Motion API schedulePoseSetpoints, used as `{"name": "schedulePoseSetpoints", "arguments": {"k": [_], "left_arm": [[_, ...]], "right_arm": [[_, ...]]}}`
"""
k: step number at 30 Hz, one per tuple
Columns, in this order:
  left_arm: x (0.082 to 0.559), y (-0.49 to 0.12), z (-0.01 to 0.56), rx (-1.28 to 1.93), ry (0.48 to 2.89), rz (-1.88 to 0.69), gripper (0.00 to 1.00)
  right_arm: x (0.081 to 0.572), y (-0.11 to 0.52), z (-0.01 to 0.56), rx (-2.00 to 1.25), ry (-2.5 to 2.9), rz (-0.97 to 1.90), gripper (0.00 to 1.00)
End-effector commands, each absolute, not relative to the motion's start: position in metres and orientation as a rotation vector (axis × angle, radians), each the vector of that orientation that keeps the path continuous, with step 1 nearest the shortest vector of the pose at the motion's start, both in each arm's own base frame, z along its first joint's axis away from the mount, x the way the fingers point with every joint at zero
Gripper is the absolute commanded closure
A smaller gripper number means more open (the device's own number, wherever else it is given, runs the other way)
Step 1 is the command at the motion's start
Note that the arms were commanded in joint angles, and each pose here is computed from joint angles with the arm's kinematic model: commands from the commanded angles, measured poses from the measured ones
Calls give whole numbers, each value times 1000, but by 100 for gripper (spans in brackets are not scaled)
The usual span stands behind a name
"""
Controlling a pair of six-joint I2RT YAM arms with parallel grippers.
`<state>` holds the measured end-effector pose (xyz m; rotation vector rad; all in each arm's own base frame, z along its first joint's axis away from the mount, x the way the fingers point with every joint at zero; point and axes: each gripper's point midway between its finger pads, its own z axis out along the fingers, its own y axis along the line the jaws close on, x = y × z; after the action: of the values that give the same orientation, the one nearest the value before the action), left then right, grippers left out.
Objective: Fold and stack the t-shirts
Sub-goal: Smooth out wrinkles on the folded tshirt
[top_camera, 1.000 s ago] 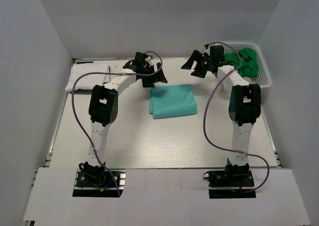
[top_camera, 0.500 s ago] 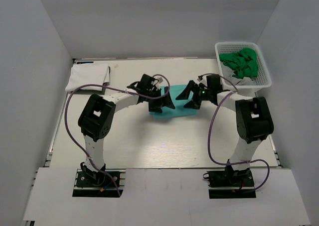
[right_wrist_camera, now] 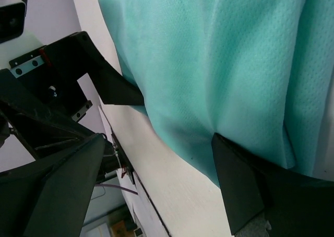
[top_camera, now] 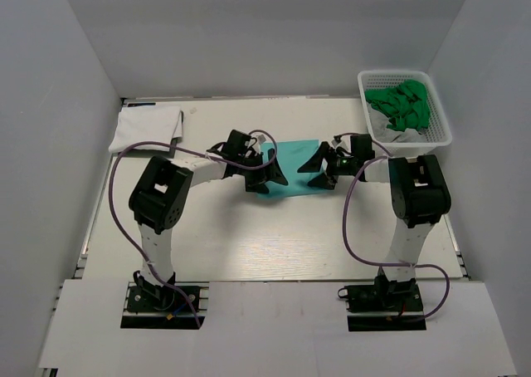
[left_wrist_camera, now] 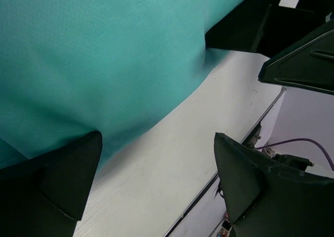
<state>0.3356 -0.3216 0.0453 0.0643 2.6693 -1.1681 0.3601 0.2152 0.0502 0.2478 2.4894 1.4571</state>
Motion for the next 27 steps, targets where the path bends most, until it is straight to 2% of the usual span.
{"name": "schedulePoseSetpoints", "arguments": {"k": [1, 4, 7, 12, 19, 24, 27], "left_arm": [[313, -290, 1, 21, 2831, -947, 0], [335, -296, 36, 113, 2736, -840, 0], [351, -310, 84, 164, 2611, -891, 0], [374, -305, 131, 154, 2506, -806, 0], [393, -262, 114, 32, 2604, -430, 0], [398, -249, 83, -98, 2677, -330, 0], [407, -260, 70, -108, 2675, -373, 0]], "right_arm": [[356, 202, 12, 226, 2546, 1307, 10], [366, 204, 40, 142, 2488, 1262, 10], [380, 205, 87, 46, 2403, 1206, 10], [374, 200, 135, 4, 2333, 1116, 10], [348, 185, 167, 29, 2277, 1045, 10], [332, 171, 181, 42, 2256, 967, 10], [326, 168, 185, 16, 2258, 933, 10]]}}
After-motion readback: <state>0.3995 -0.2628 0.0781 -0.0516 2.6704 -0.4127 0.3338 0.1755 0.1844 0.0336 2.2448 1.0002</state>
